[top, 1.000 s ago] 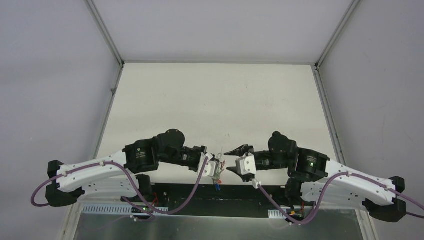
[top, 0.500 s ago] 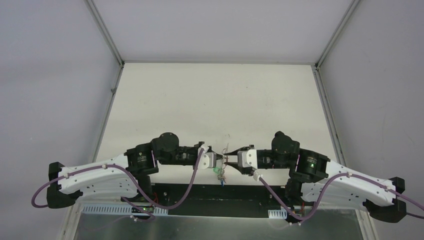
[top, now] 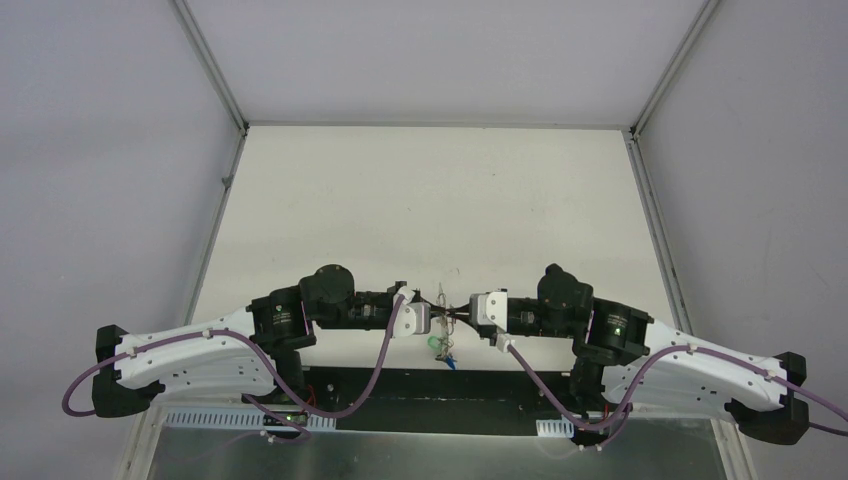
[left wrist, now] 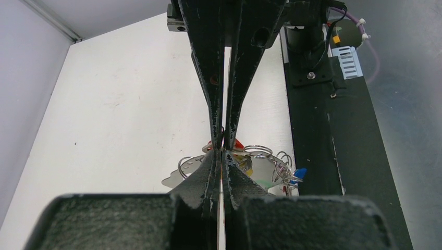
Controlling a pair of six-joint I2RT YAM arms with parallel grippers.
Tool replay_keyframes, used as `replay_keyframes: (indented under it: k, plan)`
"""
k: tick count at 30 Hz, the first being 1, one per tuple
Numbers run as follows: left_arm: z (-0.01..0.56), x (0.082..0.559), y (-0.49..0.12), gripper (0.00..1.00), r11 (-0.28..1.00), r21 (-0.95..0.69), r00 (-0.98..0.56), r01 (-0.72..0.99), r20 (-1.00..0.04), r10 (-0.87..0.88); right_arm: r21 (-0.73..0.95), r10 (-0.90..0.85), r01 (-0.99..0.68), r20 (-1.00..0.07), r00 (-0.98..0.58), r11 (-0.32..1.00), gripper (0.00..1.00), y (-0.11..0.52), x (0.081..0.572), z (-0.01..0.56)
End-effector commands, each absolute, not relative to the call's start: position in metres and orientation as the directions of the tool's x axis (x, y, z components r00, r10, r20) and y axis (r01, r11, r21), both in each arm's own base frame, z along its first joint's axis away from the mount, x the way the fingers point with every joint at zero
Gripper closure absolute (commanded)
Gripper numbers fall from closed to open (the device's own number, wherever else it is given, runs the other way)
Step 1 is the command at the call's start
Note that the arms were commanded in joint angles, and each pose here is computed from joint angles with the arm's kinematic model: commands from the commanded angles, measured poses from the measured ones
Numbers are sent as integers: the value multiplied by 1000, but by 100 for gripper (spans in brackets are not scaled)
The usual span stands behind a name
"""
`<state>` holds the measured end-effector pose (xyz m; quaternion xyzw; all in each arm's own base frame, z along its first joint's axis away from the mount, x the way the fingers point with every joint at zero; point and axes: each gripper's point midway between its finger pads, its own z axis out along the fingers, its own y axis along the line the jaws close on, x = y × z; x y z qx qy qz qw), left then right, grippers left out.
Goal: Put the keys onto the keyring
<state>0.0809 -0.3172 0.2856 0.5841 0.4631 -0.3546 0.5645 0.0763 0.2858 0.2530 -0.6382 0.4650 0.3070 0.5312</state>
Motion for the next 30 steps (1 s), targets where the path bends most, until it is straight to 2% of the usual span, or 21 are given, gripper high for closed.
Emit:
replay_keyframes:
  k: [1,5,8,12,14,18,21,25,26,28,30]
  plan:
    - [320,80,-317,100,107,352,350,930,-936,31,-377,-243,-925,-903,354,55,100,287,81,259]
    - [321,80,-315,100,109,354,354,929,-935,28,-374,-252,-924,-904,345,78,100,284,84,259]
    - [322,80,-314,100,111,355,354,928,-935,26,-366,-265,-925,-906,330,99,76,282,87,258]
    - [321,80,-314,100,113,354,353,928,-935,31,-364,-280,-925,-904,322,109,68,280,89,254]
    - [321,80,-314,100,111,354,353,928,-935,29,-364,-286,-925,-903,320,112,70,279,90,252]
    - [321,80,-314,100,112,356,354,928,-935,31,-359,-300,-928,-900,315,100,87,278,88,247]
    - [321,81,-313,100,116,357,356,927,-934,33,-350,-296,-934,-902,314,73,94,278,83,245]
    - [320,81,-313,100,117,357,355,927,-934,37,-323,-286,-945,-911,297,46,94,276,75,244]
    - [319,81,-313,100,116,357,355,927,-934,38,-317,-287,-947,-912,292,44,90,275,74,243]
    - [319,81,-313,100,116,355,353,928,-935,37,-311,-281,-949,-916,286,49,73,274,73,245]
    - [319,81,-313,100,115,355,353,928,-935,37,-314,-268,-948,-919,290,51,66,273,73,249]
